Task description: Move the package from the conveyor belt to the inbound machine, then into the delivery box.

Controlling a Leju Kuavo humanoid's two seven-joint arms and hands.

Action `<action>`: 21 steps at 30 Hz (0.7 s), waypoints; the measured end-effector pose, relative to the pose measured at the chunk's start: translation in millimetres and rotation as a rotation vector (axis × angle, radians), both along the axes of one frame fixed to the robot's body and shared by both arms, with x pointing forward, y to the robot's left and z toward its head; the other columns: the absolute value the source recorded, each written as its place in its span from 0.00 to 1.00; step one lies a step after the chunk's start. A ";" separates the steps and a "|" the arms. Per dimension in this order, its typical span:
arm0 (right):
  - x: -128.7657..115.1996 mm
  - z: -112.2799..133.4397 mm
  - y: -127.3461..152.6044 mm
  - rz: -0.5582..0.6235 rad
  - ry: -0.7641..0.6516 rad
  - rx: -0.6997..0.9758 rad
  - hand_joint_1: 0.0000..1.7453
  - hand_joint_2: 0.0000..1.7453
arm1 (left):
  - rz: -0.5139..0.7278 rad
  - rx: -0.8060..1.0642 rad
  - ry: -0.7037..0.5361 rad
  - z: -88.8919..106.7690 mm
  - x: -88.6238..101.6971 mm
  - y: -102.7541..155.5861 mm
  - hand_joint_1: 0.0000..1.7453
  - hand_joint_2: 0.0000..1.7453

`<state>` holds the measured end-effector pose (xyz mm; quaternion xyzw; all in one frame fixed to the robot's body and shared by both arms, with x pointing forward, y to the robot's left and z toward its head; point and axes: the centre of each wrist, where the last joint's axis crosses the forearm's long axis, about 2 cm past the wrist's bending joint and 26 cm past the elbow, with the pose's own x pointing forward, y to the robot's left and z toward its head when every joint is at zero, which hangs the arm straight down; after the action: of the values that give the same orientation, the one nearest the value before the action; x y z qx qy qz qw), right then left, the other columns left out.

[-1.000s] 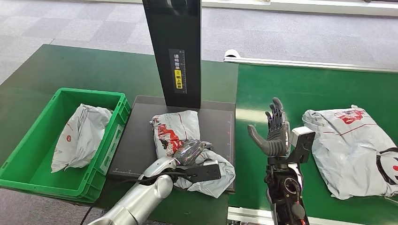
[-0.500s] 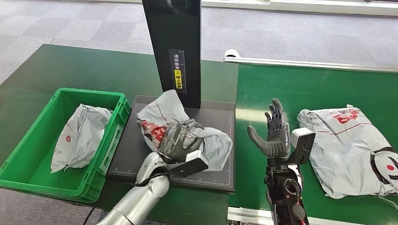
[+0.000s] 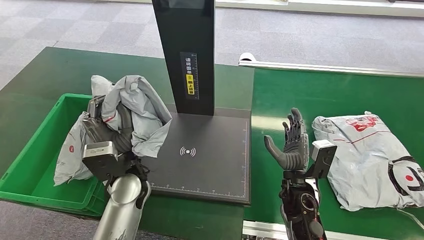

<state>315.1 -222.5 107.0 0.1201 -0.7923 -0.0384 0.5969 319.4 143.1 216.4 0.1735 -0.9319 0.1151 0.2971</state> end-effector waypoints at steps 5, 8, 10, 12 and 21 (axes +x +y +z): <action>0.0 0.2 1.0 0.001 0.000 0.002 0.00 1.00 | 0.031 -0.016 -0.035 8.4 -2.7 7.2 1.00 0.00; 0.0 0.2 2.0 0.005 0.000 0.002 0.00 1.00 | 0.069 -0.027 -0.058 14.2 -4.4 15.5 1.00 0.00; 0.1 0.3 3.0 0.007 0.000 0.002 0.00 1.00 | 0.107 -0.009 -0.078 17.6 -5.6 23.1 1.00 0.00; 0.0 0.0 4.2 0.008 0.002 0.004 0.00 1.00 | 0.190 0.057 -0.118 24.4 -6.7 38.0 1.00 0.00; -1.2 -1.9 8.4 0.011 0.012 0.009 0.00 1.00 | 0.554 0.151 -0.210 50.1 -16.8 114.9 1.00 0.00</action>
<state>313.9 -214.0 105.1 0.1272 -0.7879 -0.0394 0.6013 302.6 258.0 266.5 0.4298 -0.8806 0.1398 0.1425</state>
